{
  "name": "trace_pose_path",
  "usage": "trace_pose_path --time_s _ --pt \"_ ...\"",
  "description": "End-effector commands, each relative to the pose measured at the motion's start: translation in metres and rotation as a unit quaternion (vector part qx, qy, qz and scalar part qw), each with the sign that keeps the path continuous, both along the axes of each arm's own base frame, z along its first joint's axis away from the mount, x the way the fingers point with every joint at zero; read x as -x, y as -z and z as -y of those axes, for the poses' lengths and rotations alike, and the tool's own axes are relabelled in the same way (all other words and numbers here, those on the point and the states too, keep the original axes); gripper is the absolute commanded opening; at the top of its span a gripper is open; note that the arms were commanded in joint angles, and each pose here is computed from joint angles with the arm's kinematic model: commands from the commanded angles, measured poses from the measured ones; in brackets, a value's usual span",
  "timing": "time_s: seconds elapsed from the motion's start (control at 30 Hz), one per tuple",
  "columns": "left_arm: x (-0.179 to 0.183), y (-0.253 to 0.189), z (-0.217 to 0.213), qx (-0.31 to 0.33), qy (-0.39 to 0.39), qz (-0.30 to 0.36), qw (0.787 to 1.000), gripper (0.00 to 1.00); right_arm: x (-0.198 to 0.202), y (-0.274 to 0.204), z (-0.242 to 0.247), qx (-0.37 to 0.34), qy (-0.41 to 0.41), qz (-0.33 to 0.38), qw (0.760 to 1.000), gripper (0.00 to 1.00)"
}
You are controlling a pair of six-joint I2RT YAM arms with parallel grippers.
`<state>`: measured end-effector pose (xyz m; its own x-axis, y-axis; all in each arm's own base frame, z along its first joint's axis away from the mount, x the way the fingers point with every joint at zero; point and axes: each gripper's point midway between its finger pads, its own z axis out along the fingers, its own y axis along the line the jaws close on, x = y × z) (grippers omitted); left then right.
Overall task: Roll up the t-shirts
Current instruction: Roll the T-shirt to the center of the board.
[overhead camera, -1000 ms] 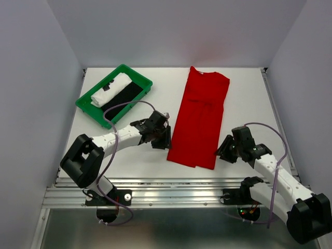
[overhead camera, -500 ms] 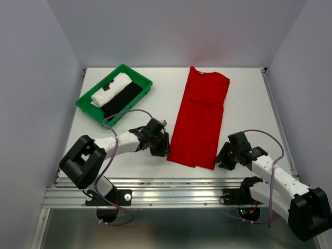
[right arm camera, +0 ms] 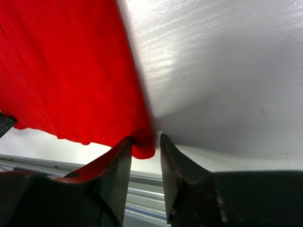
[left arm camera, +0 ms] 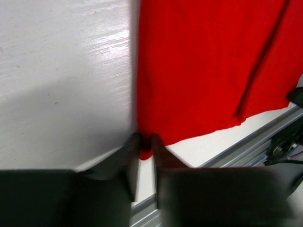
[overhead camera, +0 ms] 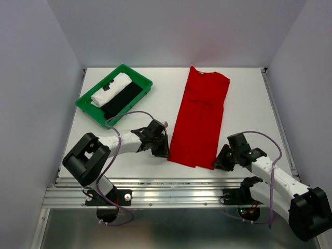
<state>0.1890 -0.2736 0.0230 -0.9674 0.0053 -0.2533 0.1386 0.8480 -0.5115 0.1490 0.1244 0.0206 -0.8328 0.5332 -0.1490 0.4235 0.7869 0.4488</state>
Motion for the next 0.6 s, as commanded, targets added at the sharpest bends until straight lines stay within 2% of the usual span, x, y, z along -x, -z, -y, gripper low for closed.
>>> trace_pose_path --time_s 0.0,0.03,0.07,0.13,0.17,0.23,0.57 --pt "0.003 0.001 0.006 0.005 0.017 -0.001 1.0 0.15 0.007 0.005 0.0 0.004 -0.013 -0.008 1.0 0.33" --pt "0.003 0.0 0.008 0.008 0.019 -0.002 1.0 0.07 0.007 0.006 0.0 0.004 -0.014 -0.009 1.0 0.31" --pt "0.003 0.001 0.008 0.007 0.021 -0.005 1.0 0.0 0.006 0.005 0.0 0.004 -0.014 -0.007 1.0 0.23" --pt "0.0 -0.003 0.013 0.013 0.023 -0.003 1.0 0.0 0.007 0.003 -0.003 -0.001 -0.02 -0.006 1.0 0.16" --pt "-0.001 -0.006 0.016 0.016 0.025 -0.002 1.0 0.0 0.005 0.0 -0.004 -0.002 -0.02 -0.001 1.0 0.08" --pt "-0.003 -0.013 0.019 0.025 0.024 0.002 0.999 0.0 0.004 -0.004 -0.001 0.005 -0.018 0.0 1.0 0.03" --pt "-0.015 -0.047 0.026 0.038 0.008 0.025 0.999 0.0 -0.024 -0.048 0.006 0.028 0.01 0.06 0.998 0.01"
